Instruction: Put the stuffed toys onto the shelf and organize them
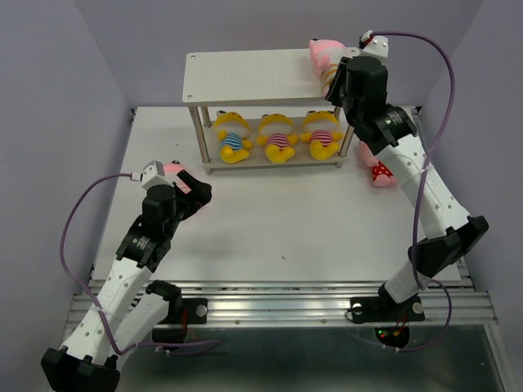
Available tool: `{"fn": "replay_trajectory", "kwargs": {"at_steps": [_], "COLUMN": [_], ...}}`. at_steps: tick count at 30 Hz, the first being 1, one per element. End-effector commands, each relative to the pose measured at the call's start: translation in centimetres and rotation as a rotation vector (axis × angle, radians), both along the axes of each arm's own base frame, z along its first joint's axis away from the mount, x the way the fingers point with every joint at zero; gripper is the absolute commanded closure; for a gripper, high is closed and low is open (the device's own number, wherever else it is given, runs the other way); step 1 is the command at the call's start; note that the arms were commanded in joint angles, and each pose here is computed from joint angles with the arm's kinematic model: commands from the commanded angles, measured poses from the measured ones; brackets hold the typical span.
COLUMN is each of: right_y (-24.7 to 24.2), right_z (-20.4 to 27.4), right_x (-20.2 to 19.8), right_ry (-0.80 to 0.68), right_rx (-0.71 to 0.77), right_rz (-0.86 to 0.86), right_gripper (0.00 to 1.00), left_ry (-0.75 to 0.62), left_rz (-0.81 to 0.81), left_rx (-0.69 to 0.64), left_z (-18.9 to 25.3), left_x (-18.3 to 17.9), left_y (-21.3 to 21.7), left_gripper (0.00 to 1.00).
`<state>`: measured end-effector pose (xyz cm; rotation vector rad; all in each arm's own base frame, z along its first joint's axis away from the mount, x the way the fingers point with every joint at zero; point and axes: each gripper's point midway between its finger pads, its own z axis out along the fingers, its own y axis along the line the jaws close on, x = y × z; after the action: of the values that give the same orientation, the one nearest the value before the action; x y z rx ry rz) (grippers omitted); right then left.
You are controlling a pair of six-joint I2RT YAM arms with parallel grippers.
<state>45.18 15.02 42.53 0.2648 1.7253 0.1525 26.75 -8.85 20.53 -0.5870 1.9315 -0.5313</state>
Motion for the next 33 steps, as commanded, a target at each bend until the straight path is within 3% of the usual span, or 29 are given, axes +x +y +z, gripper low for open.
{"fn": "replay_trajectory", "kwargs": {"at_steps": [1,10,17,27,33], "right_y": [-1.1,-1.2,-0.8,-0.9,-0.9], "right_z": [1.3,1.2,1.6,3.9,6.0], "right_x": [1.1,2.2,2.5,1.2,-0.7], "right_ry": [-0.048,-0.059,-0.076,-0.122,-0.162], "right_rx": [-0.003,-0.011,-0.017,0.014,0.036], "right_rz": [-0.058,-0.073,-0.028,-0.001,0.049], "right_gripper": [0.65,0.63,0.48,0.39,0.24], "left_ry": [-0.029,-0.032,-0.03,-0.035,-0.039], "left_rz": [0.009,0.012,0.014,0.015,0.016], "left_rx": [0.012,0.012,0.012,0.011,0.007], "left_z": [0.1,0.2,0.2,0.3,0.4], "left_x": [0.3,0.3,0.3,0.3,0.2], "left_y": [0.2,0.3,0.3,0.4,0.4], "left_gripper": [0.01,0.01,0.01,0.01,0.01]}}
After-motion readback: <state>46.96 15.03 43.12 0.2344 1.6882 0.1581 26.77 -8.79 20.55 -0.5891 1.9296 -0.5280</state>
